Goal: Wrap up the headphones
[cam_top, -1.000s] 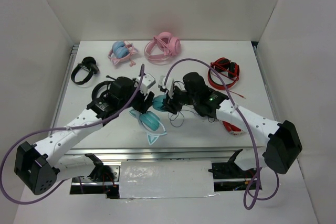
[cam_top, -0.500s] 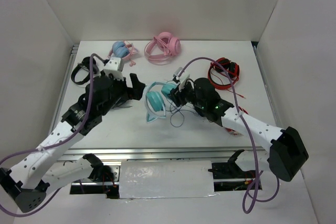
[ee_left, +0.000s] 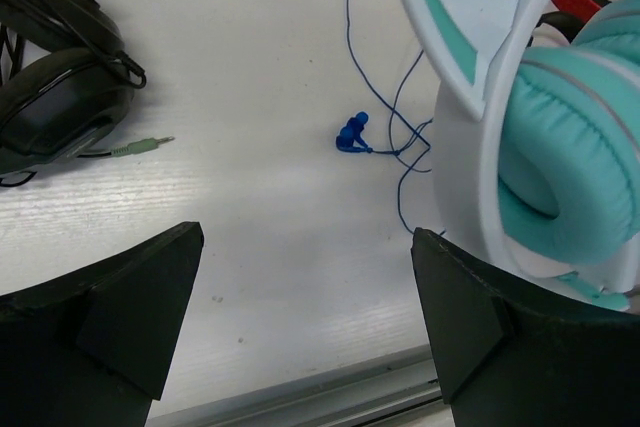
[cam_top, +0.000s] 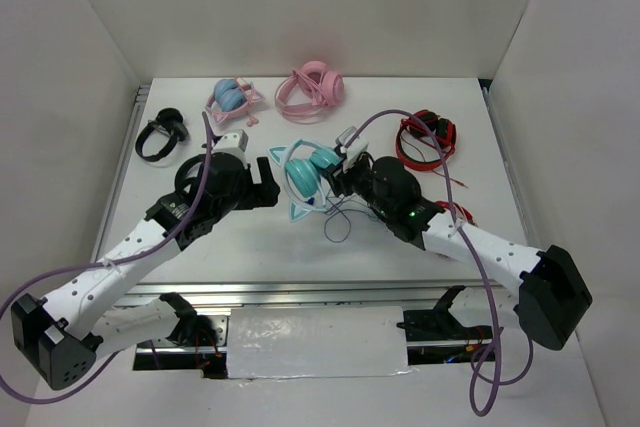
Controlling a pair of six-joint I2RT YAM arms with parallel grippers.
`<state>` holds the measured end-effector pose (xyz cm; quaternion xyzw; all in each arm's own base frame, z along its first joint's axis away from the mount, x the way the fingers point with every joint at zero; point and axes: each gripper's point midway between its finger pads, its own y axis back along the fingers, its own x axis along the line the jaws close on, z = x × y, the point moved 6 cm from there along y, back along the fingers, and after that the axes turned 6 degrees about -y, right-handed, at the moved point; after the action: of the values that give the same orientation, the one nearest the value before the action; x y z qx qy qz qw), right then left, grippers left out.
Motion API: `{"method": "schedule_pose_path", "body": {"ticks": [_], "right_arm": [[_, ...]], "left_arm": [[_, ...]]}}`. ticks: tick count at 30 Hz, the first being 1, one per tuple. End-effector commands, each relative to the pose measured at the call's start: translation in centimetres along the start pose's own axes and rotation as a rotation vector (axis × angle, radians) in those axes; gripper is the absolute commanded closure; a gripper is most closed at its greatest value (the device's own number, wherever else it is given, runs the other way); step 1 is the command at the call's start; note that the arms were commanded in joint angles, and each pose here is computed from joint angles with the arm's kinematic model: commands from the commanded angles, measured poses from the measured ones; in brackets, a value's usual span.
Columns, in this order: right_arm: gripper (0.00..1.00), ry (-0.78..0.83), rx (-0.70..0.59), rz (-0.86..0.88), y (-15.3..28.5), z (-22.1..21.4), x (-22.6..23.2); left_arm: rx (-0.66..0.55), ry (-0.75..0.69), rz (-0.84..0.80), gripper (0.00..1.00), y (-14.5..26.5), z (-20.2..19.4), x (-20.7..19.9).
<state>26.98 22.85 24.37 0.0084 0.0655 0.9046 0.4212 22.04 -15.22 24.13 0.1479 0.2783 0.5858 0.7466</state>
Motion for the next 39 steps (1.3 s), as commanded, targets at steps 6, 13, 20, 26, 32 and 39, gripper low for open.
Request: {"method": "schedule_pose_path", "body": {"ticks": [6,13,20,26,32,39], "right_arm": [[1.00,0.034,-0.173,-0.103,0.0,3.1,-0.5],[1.00,0.067,-0.142,-0.117,-0.4,2.8,-0.9],[1.00,0.054,-0.155,-0.088,-0.3,3.2,-0.4],[1.00,-0.004,-0.191,-0.147,-0.5,3.8,-0.1],[1.00,-0.040,-0.203,-0.254,-0.7,3.4,0.6],[1.00,-0.176,-0.286,-0.266,-0.2,4.7,2.2]], "left_arm": [[-0.071,0.034,-0.056,0.01,1.1,2.3,-1.1],[-0.116,-0.006,-0.050,0.01,2.9,3.0,-0.4],[-0.067,0.023,-0.157,0.01,0.6,3.0,-2.0],[-0.041,0.070,-0.165,0.01,-1.5,2.8,-2.8],[-0.068,0.126,-0.151,0.01,-2.2,2.9,-2.8],[-0.054,0.173,-0.026,0.27,-3.6,2.2,-1.7]]}}
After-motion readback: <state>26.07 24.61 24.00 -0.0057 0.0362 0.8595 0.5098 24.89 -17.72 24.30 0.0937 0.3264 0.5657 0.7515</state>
